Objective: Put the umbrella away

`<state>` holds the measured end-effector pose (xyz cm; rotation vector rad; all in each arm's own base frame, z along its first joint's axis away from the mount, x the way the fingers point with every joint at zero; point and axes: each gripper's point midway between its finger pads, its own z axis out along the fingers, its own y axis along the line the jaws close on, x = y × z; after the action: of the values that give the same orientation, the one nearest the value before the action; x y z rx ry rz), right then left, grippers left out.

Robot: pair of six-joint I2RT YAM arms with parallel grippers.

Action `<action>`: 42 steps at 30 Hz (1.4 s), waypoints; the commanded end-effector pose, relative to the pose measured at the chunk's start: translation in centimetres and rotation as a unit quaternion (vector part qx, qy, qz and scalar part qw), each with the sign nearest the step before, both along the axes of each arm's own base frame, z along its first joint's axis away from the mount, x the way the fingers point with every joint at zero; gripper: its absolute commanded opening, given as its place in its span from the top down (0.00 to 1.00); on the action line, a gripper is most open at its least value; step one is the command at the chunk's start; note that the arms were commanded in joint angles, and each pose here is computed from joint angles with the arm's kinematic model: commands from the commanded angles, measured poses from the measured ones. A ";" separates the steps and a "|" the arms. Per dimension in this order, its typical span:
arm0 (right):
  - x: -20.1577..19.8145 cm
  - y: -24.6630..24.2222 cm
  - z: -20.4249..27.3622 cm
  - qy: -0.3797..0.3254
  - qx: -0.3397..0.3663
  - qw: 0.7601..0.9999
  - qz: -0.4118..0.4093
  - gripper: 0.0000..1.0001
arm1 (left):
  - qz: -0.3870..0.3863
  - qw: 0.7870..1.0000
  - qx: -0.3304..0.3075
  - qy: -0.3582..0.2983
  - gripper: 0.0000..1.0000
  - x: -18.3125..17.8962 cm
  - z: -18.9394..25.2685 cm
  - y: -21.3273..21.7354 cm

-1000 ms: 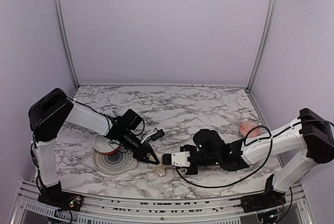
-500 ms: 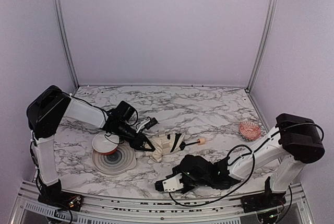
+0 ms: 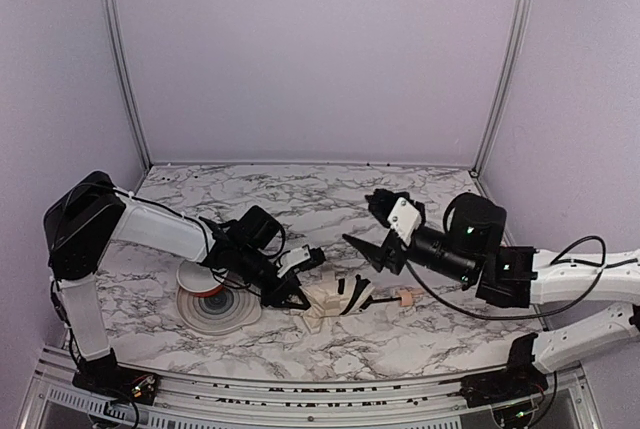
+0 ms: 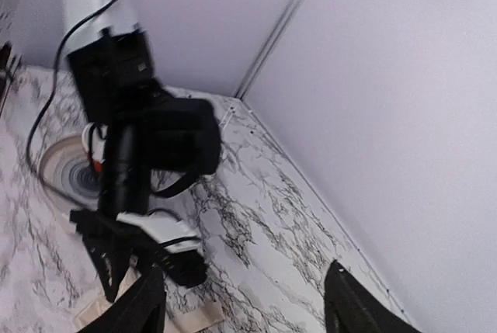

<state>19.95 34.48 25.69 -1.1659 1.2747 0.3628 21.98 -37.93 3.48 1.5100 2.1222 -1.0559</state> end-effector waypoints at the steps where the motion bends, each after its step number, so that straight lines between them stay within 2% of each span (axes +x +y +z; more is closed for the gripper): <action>1: 2.8 -4.8 4.2 0.043 0.137 0.988 -0.052 0.11 | -0.057 0.982 0.180 -0.029 1.00 -5.4 -6.8 5.5; 2: 3.3 -5.4 4.6 0.057 0.151 0.985 -0.057 0.03 | -0.070 0.980 0.181 -0.045 1.00 -5.7 -6.7 5.4; 5: 5.7 -6.0 3.8 0.152 0.139 0.977 -0.055 0.01 | -0.104 0.972 0.191 -0.093 1.00 -6.6 -6.4 5.3; 7: 7.1 -5.5 2.6 0.223 0.102 0.968 -0.060 0.11 | -0.124 0.964 0.197 -0.130 1.00 -7.1 -6.1 5.3; 8: 7.4 -5.4 0.3 0.269 0.065 0.958 -0.073 0.17 | -0.133 0.960 0.198 -0.144 1.00 -7.4 -5.9 5.3; 10: 8.1 -5.7 -2.3 0.323 0.028 0.939 -0.115 0.18 | -0.149 0.955 0.196 -0.166 1.00 -7.7 -5.6 5.4; 14: 8.1 -6.8 -7.9 0.424 -0.043 0.886 -0.185 0.23 | -0.172 0.944 0.195 -0.202 1.00 -8.3 -5.2 5.4; 18: 6.7 -7.5 -12.5 0.488 -0.117 0.837 -0.218 0.28 | -0.199 0.929 0.198 -0.242 1.00 -8.8 -4.9 5.3; 25: 4.0 -5.7 -18.0 0.509 -0.217 0.806 -0.212 0.27 | -0.218 0.906 0.212 -0.294 1.00 -9.4 -4.5 5.1; 28: 3.5 -3.4 -19.3 0.503 -0.233 0.810 -0.189 0.28 | -0.225 0.904 0.211 -0.295 1.00 -9.8 -4.6 5.0; 35: 6.7 -0.4 -20.5 0.459 -0.246 0.836 -0.171 0.28 | -0.222 0.906 0.213 -0.291 1.00 -9.8 -4.8 5.0; 42: 7.4 0.4 -22.9 0.456 -0.281 0.828 -0.164 0.28 | -0.220 0.908 0.208 -0.288 1.00 -9.9 -4.7 4.8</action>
<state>26.44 34.23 3.21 -1.2057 2.5551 0.3259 14.65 -38.03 3.20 2.0184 1.5624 -0.2543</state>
